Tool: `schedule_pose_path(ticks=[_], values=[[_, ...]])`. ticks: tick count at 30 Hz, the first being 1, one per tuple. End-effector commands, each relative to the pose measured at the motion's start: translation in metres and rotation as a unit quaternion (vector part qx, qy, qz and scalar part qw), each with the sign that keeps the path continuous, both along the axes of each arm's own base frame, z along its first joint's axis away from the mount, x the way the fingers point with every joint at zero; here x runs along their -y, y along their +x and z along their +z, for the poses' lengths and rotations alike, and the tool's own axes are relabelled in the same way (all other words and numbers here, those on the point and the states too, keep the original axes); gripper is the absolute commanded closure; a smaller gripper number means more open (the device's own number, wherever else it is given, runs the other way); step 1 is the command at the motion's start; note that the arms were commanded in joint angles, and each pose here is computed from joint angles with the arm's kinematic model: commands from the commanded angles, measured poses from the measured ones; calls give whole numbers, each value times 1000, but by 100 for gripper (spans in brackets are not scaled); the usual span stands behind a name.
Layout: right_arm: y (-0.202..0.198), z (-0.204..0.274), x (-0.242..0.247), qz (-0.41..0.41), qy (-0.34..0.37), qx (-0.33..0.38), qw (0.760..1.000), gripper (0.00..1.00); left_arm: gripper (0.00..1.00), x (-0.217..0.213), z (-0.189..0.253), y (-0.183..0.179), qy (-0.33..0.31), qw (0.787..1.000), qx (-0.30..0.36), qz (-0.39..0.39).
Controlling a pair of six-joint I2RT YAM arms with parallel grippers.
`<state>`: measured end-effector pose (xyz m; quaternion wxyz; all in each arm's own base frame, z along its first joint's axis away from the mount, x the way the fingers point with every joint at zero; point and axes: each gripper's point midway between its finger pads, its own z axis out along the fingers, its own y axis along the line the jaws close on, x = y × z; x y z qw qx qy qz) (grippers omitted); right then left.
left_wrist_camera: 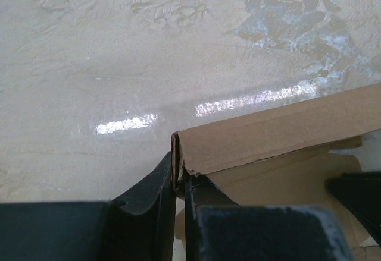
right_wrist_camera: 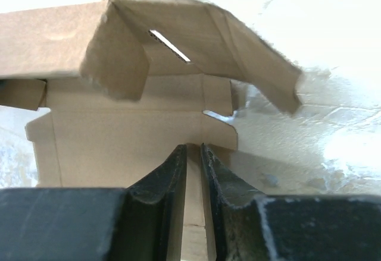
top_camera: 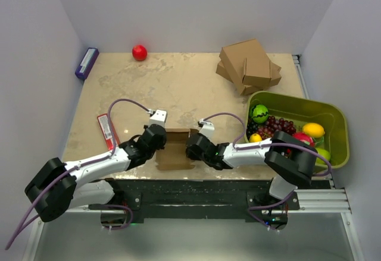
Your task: Fold the paper box
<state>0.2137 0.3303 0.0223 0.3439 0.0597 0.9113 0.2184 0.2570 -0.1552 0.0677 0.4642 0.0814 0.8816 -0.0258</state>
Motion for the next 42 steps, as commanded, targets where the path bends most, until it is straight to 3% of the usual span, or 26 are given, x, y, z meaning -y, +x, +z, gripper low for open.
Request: schedule_pose_path(ticks=[1,5,8,21,30,42], values=[[-4,-19,32,-14,-46,-13,999,76,100,8,16,21,-34,998,47,11],[7,12,32,-8,-40,28,999,64,100,8,10,20,-33,999,43,8],[18,34,30,-5,-33,50,998,59,100,7,9,19,-33,999,43,6],[47,52,15,8,-28,74,997,55,100,7,12,17,-39,998,46,3],[49,37,15,-1,-43,59,997,58,100,8,15,16,-44,998,50,2],[54,51,1,19,-18,90,996,77,100,8,12,17,-40,998,45,0]])
